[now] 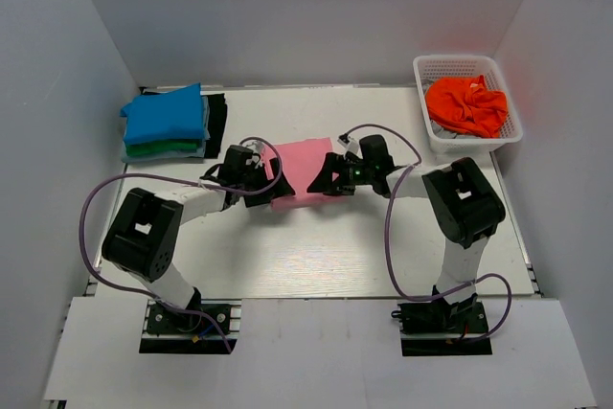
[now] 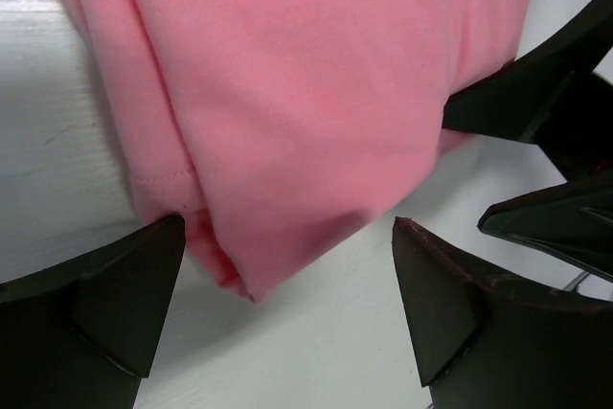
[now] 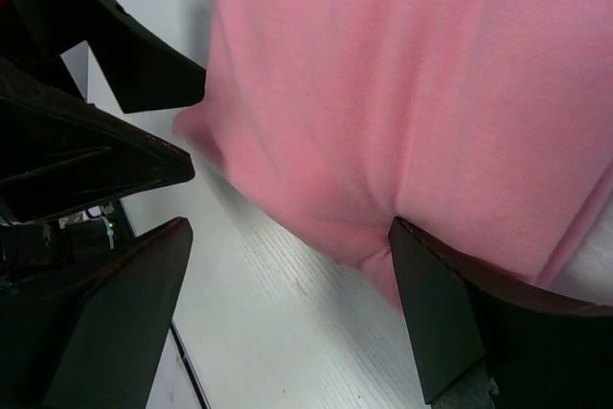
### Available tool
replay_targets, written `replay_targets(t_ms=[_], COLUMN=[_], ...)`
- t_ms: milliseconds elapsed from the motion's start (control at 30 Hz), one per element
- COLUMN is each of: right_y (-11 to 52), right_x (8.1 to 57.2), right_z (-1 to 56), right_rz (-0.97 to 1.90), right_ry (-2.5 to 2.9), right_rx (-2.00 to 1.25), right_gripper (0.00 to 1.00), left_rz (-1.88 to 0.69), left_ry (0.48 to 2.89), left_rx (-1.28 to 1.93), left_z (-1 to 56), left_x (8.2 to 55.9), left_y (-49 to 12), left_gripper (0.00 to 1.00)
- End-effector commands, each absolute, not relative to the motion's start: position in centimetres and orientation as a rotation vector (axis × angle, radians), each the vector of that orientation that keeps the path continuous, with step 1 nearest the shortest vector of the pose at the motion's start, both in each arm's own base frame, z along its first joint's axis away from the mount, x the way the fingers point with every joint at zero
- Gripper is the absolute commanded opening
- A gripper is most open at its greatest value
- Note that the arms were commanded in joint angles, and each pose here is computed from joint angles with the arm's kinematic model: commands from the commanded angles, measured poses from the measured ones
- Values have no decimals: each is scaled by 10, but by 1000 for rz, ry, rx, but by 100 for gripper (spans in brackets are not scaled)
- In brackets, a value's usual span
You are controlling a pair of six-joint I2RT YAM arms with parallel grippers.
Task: Fold and stack the t-shirts
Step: Smooth out wrinkles on the folded tshirt, then put the neatly folded tshirt into the corner of the board with the left arm
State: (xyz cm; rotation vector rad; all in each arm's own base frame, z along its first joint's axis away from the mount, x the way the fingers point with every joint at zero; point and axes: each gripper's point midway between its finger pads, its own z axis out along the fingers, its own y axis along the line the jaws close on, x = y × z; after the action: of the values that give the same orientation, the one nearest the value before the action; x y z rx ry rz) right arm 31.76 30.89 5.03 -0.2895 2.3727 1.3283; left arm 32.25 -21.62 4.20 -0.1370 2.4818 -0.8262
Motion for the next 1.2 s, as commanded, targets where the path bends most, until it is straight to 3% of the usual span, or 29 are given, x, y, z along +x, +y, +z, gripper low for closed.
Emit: replay_targets(t_ms=[0, 233, 367, 800, 900, 1000, 1167], right_y=[302, 305, 297, 275, 268, 262, 257], right_x=[321, 300, 281, 246, 246, 254, 256], right_z=[43, 165, 194, 216, 213, 205, 196], right_rz=[1237, 1326, 1348, 1291, 1238, 1165, 1119], right_ry=[2408, 2098, 2007, 1942, 1988, 2000, 2025], right_rx=[-343, -560, -575, -603, -602, -568, -556], right_gripper=[90, 90, 90, 90, 90, 90, 90], left_rz=[-701, -726, -622, -344, -319, -394, -411], left_ry=[2524, 2363, 2390, 2548, 2628, 2651, 2686], left_rx=[-111, -16, -92, -150, -100, -47, -4], left_z=[47, 108, 92, 22, 2, -8, -25], left_x=[314, 324, 329, 395, 393, 383, 362], left_y=[-200, -202, -185, -184, -189, -197, -200], left_gripper=[99, 99, 99, 98, 85, 65, 52])
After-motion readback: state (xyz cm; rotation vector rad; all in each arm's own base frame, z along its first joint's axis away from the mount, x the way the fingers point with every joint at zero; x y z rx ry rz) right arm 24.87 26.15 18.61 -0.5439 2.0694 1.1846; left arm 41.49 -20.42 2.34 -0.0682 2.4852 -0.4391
